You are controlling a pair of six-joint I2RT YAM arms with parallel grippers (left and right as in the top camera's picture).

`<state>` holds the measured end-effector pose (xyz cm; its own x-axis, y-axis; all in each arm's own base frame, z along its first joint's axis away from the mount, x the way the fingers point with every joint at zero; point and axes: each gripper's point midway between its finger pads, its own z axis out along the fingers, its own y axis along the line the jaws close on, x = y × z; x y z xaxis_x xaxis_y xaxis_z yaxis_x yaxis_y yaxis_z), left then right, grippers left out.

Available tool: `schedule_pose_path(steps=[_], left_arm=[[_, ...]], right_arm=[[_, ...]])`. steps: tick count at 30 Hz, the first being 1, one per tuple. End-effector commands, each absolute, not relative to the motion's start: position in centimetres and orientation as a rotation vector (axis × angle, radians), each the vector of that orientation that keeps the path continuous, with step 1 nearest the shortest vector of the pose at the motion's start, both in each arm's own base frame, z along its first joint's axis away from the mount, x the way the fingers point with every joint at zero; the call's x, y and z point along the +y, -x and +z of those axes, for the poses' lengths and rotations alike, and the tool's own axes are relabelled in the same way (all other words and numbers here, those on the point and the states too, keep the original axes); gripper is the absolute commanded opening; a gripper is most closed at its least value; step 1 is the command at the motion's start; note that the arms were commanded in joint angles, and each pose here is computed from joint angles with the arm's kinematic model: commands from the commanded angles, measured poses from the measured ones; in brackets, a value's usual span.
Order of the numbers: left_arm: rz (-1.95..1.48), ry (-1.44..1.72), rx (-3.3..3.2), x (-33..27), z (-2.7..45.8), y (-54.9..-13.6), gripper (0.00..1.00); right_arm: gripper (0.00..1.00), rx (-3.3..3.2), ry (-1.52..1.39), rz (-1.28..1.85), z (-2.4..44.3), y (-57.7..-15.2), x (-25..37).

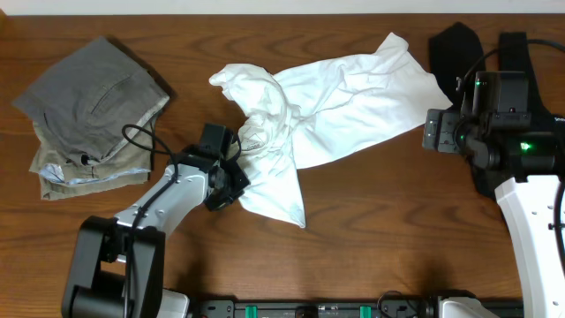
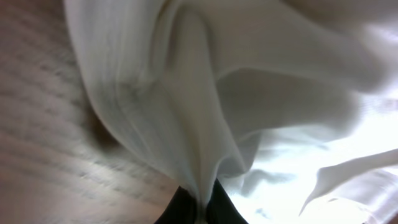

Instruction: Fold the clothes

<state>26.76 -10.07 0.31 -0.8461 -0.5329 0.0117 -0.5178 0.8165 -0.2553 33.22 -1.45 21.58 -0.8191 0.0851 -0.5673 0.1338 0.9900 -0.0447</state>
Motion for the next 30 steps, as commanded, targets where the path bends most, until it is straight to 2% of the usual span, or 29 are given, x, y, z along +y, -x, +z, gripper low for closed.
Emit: schedule_pose_path(steps=[1, 7, 12, 19, 30], left_arm=[[-0.393, 0.807, 2.919, -8.8, 2.0, -26.5, 0.06], [-0.399, 0.817, 2.819, -5.1, 6.9, -25.2, 0.06], [-0.407, 0.856, 2.744, -3.6, 9.2, -24.3, 0.06], [-0.399, 0.857, 2.765, -3.6, 9.1, -23.7, 0.06], [-0.386, 0.865, 2.797, -3.6, 8.3, -23.7, 0.06]], right_arm=[[0.94, 2.527, -0.163, -0.110, 22.0, -33.1, -1.7], [0.95, 2.591, -0.151, -0.080, 20.0, -33.6, -1.2], [0.95, 2.639, -0.120, 0.031, 17.6, -35.5, 0.4], [0.91, 2.601, -0.028, 0.306, 14.1, -40.6, 4.5], [0.94, 2.436, 0.019, 0.226, 7.8, -49.6, 4.2]])
